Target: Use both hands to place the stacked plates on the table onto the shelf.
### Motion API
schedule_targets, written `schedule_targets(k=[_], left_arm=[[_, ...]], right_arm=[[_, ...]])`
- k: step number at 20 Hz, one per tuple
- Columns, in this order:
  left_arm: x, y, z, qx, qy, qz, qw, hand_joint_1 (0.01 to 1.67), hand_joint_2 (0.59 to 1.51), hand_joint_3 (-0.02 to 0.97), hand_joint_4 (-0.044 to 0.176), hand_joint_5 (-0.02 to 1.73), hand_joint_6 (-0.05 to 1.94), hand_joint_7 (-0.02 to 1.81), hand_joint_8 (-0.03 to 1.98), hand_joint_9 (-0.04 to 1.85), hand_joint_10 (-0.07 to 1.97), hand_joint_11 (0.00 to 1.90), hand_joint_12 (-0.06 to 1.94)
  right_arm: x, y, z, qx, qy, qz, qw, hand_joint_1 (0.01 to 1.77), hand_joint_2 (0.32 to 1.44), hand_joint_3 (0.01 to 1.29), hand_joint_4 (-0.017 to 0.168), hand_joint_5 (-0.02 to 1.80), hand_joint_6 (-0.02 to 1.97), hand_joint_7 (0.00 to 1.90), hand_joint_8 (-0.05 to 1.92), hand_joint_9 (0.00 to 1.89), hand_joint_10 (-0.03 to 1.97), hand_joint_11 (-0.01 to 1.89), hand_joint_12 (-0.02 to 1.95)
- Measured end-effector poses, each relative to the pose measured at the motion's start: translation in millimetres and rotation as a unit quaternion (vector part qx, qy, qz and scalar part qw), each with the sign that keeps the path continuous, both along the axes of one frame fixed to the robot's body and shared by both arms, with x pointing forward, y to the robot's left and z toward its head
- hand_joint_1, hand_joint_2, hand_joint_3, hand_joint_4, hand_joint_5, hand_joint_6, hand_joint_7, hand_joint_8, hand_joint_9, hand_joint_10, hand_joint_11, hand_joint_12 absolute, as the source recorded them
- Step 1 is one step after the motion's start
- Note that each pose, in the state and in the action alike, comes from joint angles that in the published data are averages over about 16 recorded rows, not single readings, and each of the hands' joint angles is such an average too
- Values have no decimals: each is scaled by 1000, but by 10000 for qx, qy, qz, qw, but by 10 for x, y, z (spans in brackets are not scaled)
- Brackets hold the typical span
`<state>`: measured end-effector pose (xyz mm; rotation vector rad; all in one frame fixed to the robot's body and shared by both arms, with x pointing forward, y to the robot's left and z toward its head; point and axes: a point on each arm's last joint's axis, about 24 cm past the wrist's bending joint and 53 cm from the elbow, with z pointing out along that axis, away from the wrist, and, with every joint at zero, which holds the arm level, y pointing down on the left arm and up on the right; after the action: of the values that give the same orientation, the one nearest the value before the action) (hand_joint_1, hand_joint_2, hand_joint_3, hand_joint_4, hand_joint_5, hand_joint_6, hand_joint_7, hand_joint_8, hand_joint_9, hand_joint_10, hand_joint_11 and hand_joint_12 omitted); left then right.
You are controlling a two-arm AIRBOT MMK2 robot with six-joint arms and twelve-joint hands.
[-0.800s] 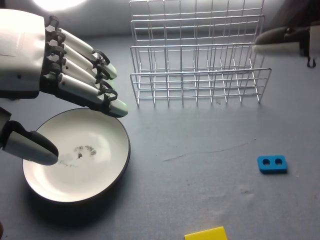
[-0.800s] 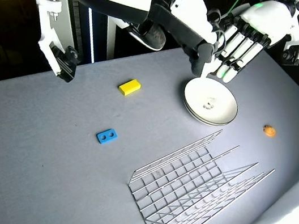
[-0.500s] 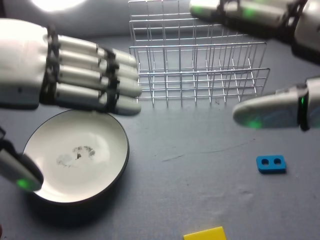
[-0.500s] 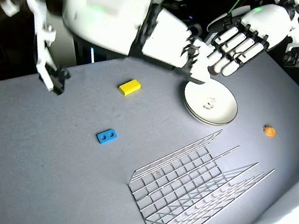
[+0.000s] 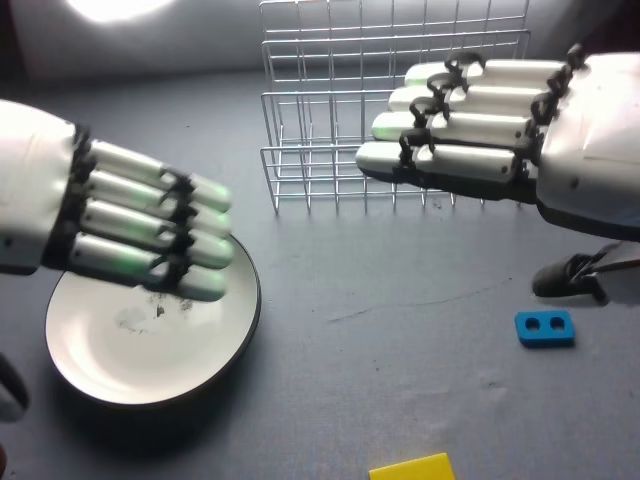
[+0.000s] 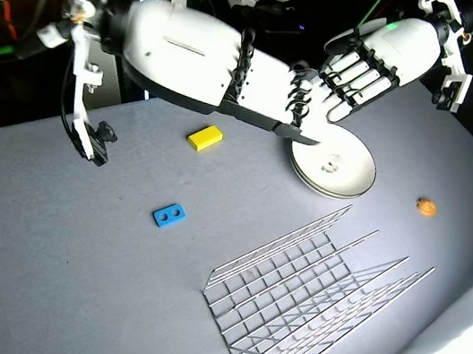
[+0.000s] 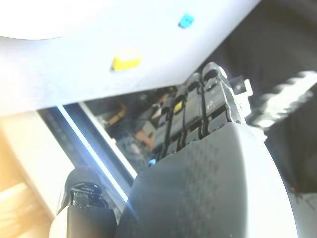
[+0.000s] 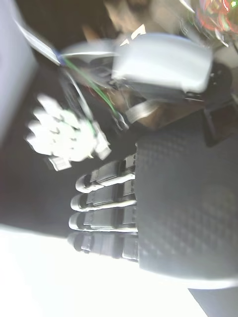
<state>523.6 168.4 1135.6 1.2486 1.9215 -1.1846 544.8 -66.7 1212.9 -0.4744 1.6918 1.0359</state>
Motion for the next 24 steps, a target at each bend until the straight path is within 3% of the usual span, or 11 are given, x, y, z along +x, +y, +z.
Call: schedule_targets(k=[6, 8, 16, 24], left_arm=[[47, 324, -311, 549, 80, 69, 9984, 21, 1084, 32, 0, 22, 21, 21, 1, 20, 13, 17, 10], [58, 435, -411, 727, 106, 93, 9973, 20, 1087, 33, 0, 22, 21, 21, 1, 19, 13, 17, 10], [70, 744, -725, 1209, 214, 111, 9924, 20, 1092, 32, -1, 22, 21, 17, 1, 14, 13, 17, 10], [98, 864, -927, 1448, 274, 129, 9890, 18, 1096, 31, -2, 21, 21, 13, 1, 15, 13, 16, 10]], right_arm=[[-94, 48, -120, -427, -330, 302, 9981, 1131, 896, 17, 4, 21, 25, 10, 9, 15, 1, 32, 73], [-110, 51, -119, -477, -437, 368, 9972, 1197, 893, 17, 4, 21, 25, 10, 9, 16, 1, 32, 130], [-148, 40, -164, -706, -741, 528, 9933, 1117, 905, 17, 3, 21, 25, 10, 8, 19, 1, 28, 401], [-180, 35, -239, -960, -959, 630, 9887, 1078, 925, 17, 3, 20, 24, 10, 8, 25, 1, 14, 578]])
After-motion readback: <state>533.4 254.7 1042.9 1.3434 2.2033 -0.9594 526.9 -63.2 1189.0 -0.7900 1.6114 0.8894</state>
